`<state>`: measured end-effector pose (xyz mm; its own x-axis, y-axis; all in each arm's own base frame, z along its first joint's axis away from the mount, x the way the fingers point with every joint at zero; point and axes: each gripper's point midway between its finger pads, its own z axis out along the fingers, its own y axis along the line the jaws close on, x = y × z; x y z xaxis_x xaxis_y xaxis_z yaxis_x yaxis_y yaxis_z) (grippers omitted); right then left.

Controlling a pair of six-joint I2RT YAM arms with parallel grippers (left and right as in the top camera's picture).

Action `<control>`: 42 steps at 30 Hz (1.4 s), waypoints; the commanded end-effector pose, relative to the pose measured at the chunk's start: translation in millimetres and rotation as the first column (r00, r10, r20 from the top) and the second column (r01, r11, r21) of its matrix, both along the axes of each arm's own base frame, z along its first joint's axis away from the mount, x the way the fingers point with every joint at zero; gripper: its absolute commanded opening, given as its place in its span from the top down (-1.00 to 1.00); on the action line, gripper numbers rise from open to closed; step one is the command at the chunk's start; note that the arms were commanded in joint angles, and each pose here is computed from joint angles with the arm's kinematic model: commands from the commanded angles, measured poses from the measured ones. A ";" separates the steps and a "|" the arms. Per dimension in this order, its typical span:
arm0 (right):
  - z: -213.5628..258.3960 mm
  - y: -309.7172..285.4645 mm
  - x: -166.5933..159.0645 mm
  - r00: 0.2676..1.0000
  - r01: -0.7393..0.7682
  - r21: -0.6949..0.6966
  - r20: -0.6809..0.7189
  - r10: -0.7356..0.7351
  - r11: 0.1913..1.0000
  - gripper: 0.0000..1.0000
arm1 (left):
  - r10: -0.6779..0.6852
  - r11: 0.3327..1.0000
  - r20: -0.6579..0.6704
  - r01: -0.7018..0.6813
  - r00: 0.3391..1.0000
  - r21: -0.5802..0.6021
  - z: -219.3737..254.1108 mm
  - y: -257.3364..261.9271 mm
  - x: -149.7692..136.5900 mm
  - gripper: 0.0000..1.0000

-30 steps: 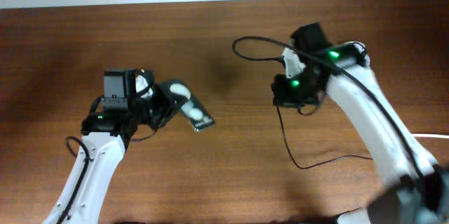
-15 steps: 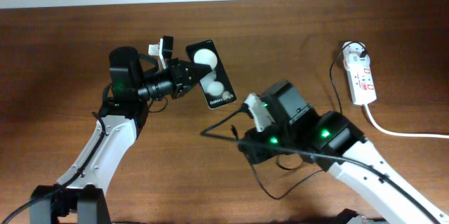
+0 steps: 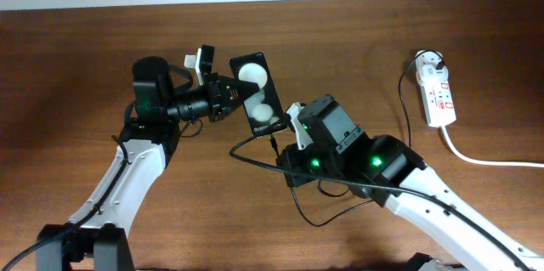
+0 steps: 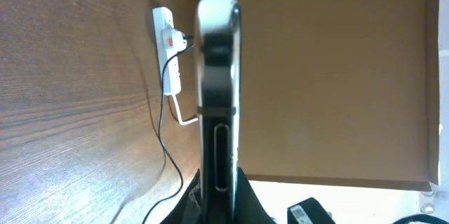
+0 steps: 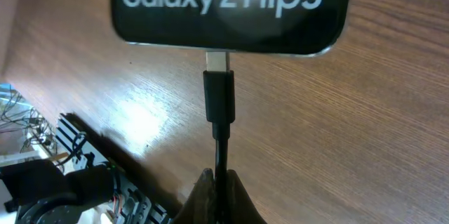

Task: Plug charger to phone and switch on socket
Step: 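Bring the cable plug up to the phone's bottom port, then push the USB-C plug into the phone port with the right gripper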

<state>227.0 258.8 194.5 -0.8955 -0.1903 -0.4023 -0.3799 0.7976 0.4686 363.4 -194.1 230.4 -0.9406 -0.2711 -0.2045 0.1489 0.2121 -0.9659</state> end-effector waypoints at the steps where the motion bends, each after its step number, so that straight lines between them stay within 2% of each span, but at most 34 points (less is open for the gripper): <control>1: -1.8 0.8 0.6 1.000 0.011 -0.004 -0.005 -0.011 1.000 0.92 | -0.032 0.999 0.019 0.032 0.999 -0.019 11.0 -2.4 -3.3 1.00; 14: -3.0 -0.1 -1.5 1.000 0.008 -0.008 -0.015 -0.008 1.000 0.92 | -0.045 0.999 0.099 0.045 0.994 0.010 10.0 -2.1 -3.5 1.00; 42: -3.7 0.5 -5.7 0.999 -0.003 -0.003 -0.034 0.003 1.000 0.92 | -0.013 0.999 0.075 0.011 0.997 0.033 0.9 7.3 0.6 1.00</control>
